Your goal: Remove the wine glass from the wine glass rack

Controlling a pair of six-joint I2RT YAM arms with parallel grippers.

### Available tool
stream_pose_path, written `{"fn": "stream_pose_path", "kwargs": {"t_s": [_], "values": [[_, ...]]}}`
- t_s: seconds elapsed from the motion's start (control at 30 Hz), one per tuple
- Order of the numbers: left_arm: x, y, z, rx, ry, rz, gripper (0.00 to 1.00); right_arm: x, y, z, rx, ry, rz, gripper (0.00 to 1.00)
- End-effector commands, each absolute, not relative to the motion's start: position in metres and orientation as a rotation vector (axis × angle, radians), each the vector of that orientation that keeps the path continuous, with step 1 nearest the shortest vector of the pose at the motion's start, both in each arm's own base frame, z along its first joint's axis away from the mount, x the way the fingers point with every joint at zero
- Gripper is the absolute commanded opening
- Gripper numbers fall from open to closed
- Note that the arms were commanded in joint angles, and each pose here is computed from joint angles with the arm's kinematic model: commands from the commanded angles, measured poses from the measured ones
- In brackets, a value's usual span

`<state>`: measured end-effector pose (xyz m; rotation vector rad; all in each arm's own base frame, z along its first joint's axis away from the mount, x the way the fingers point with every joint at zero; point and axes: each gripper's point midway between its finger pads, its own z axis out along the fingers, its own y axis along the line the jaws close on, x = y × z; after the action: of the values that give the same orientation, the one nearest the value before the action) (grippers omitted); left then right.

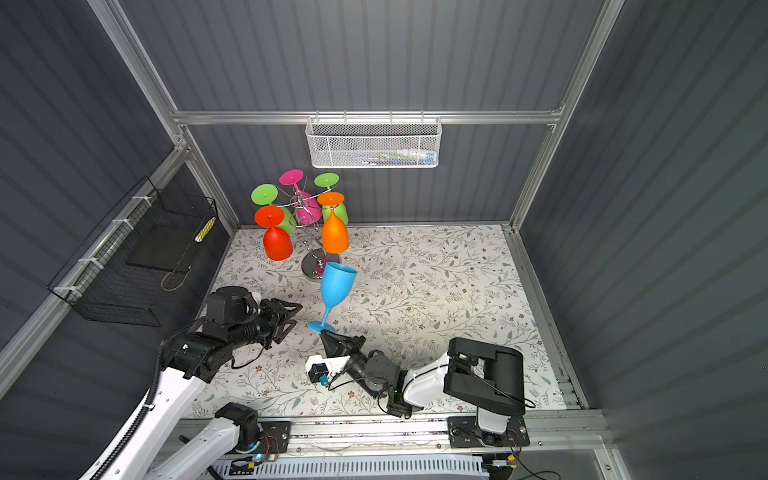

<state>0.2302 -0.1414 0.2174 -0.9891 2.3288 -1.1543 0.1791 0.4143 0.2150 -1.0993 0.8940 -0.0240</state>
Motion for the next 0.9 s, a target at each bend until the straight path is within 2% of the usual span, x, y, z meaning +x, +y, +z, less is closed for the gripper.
{"fn": "stream_pose_path", "kwargs": {"t_s": [0.0, 0.33, 0.47, 0.53, 0.87], "values": [[0.224, -0.144, 0.203, -1.058, 2.389, -1.116, 0.49, 0.182, 0.417, 0.240, -1.013, 0.858, -0.031, 0.00], [0.225, -0.159, 0.190, -1.095, 2.413, -1.115, 0.49, 0.184, 0.428, 0.232, -1.032, 0.853, -0.037, 0.00], [0.227, -0.159, 0.191, -1.114, 2.393, -1.128, 0.45, 0.184, 0.429, 0.232, -1.031, 0.857, -0.033, 0.00], [0.228, -0.160, 0.192, -1.121, 2.383, -1.141, 0.40, 0.184, 0.430, 0.232, -1.032, 0.856, -0.034, 0.00], [0.231, -0.163, 0.189, -1.129, 2.373, -1.164, 0.03, 0.184, 0.432, 0.231, -1.036, 0.853, -0.050, 0.00]]}}
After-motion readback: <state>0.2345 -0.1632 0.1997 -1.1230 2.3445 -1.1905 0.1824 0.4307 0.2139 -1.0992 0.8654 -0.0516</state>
